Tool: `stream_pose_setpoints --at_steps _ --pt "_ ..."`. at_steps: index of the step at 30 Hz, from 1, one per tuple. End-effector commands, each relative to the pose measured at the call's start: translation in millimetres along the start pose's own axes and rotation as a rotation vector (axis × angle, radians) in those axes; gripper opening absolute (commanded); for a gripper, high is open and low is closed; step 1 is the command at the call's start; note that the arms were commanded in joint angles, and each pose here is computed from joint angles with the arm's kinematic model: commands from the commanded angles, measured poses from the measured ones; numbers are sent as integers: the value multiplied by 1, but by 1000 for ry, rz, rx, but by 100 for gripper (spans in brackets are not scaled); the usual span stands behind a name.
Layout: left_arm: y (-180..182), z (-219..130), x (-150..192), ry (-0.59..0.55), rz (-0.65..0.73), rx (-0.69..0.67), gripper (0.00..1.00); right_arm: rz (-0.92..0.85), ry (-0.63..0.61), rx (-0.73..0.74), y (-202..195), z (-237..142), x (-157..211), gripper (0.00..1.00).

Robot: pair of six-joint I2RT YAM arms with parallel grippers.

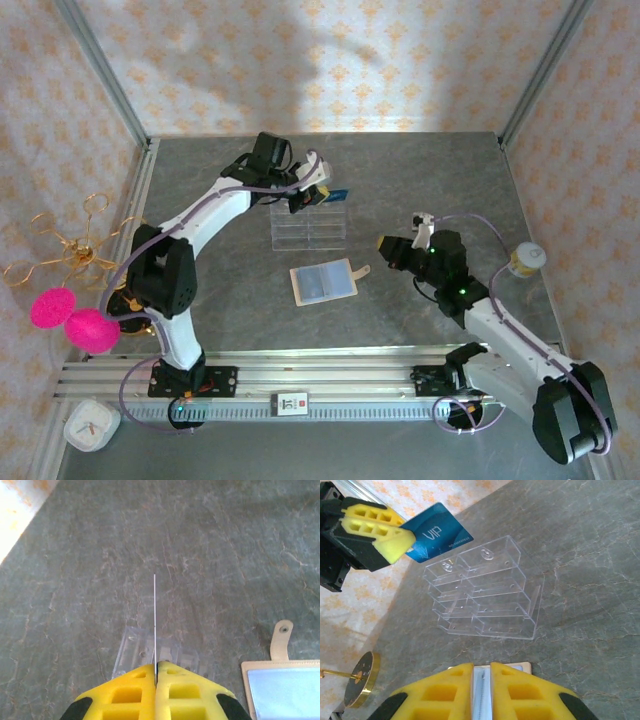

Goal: Take the credit cards out of the card holder

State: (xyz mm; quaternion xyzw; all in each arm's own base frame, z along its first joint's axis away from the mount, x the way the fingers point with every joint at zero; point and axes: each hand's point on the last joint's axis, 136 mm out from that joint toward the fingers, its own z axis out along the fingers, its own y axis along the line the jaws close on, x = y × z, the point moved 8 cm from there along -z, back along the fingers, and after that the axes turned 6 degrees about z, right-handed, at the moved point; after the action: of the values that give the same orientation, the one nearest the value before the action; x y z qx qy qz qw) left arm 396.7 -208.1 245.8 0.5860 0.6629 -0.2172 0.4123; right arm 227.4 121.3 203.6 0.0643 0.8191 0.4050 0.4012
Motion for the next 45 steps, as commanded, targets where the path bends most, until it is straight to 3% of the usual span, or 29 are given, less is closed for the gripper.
stream_pose_setpoints --at_steps 1,13,28,45 --pt "8 -3 1 -24 51 68 0 -26 -38 -22 12 0 -19 16" --pt "22 24 26 6 8 81 0 -25 -44 10 10 7 -27 16" --pt "33 17 13 -62 6 41 0 -32 -49 13 12 5 -29 16" --pt "36 33 34 -7 -26 94 0 -37 -48 26 10 6 -31 16"
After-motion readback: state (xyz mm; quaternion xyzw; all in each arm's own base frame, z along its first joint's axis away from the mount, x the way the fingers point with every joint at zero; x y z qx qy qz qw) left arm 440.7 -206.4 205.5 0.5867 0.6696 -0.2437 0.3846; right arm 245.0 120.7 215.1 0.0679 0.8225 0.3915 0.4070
